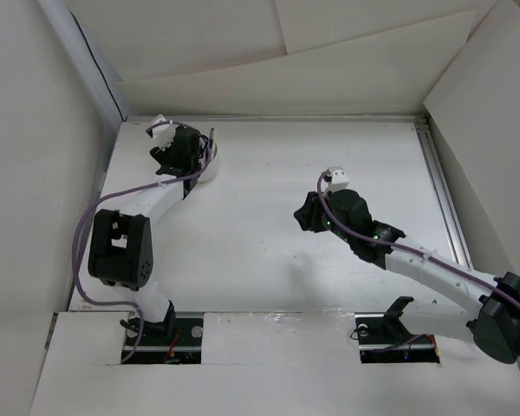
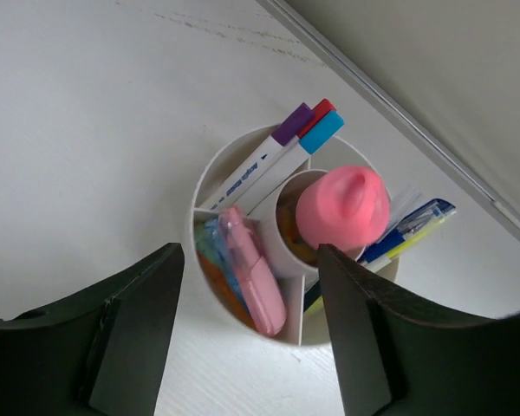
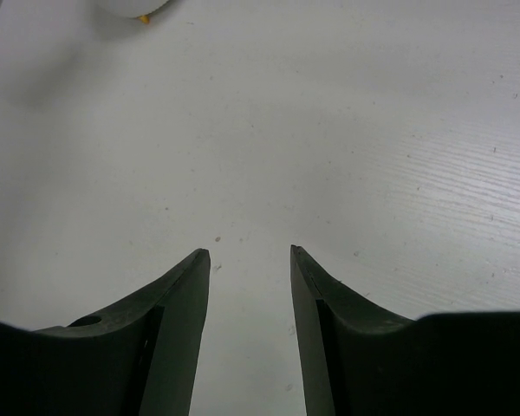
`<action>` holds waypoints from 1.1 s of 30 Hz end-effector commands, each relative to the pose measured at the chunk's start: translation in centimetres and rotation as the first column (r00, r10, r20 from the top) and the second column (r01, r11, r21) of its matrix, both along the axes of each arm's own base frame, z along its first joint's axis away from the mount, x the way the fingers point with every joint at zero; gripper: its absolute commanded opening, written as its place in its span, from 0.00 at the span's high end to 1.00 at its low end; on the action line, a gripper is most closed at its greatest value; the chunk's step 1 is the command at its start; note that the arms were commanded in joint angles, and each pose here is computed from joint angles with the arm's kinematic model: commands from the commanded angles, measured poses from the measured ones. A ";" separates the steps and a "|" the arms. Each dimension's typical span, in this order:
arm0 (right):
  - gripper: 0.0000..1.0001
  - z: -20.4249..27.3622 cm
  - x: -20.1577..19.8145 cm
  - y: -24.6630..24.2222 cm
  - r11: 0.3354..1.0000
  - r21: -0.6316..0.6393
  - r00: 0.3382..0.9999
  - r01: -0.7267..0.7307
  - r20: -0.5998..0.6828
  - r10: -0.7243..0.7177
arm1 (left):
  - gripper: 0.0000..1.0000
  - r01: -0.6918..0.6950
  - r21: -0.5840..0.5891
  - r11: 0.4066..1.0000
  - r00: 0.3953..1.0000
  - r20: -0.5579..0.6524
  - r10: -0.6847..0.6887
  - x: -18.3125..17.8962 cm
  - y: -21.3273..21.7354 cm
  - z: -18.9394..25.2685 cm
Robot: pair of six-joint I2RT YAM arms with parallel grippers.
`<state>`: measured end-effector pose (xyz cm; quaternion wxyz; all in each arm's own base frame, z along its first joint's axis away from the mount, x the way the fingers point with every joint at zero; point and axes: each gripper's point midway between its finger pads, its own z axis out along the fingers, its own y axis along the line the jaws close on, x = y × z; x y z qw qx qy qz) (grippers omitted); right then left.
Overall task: Sort the stationery into containers
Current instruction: Place the stationery in the storage box, then reset both arms
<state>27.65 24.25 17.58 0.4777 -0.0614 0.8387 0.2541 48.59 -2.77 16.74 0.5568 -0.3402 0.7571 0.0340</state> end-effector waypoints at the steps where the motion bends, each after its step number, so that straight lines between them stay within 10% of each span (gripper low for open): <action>1: 0.52 1.3 0.5 0.5 0.999 0.047 0.999 -0.004 0.035 0.003 | 0.40 0.012 -0.042 0.999 0.989 0.150 -0.006 -1.9 -0.3 5.6; 2: 0.52 1.3 0.5 0.5 0.999 0.047 0.999 -0.004 0.035 0.003 | 0.03 0.013 -0.049 0.999 0.984 0.176 -0.005 -2.3 -0.2 6.4; 3: 0.51 1.3 0.5 0.5 0.999 0.047 0.999 -0.004 0.035 0.003 | 0.00 0.025 -0.051 0.998 0.982 0.186 -0.015 -2.9 -0.5 6.8; 25: 0.30 3.9 0.5 -3.6 0.987 0.085 0.980 0.137 0.133 -0.148 | 0.00 0.396 -0.172 0.902 0.847 0.448 -0.286 -19.2 -2.8 14.2; 26: 0.01 3.9 0.2 -3.9 0.986 0.091 0.979 0.137 0.138 -0.149 | 0.00 0.398 -0.182 0.899 0.842 0.461 -0.279 -20.1 -2.6 14.8; 33: 0.00 5.5 0.1 -5.4 0.978 0.119 0.965 0.173 0.180 -0.192 | 0.00 0.418 -0.213 0.883 0.835 0.473 -0.281 -21.5 -2.7 14.8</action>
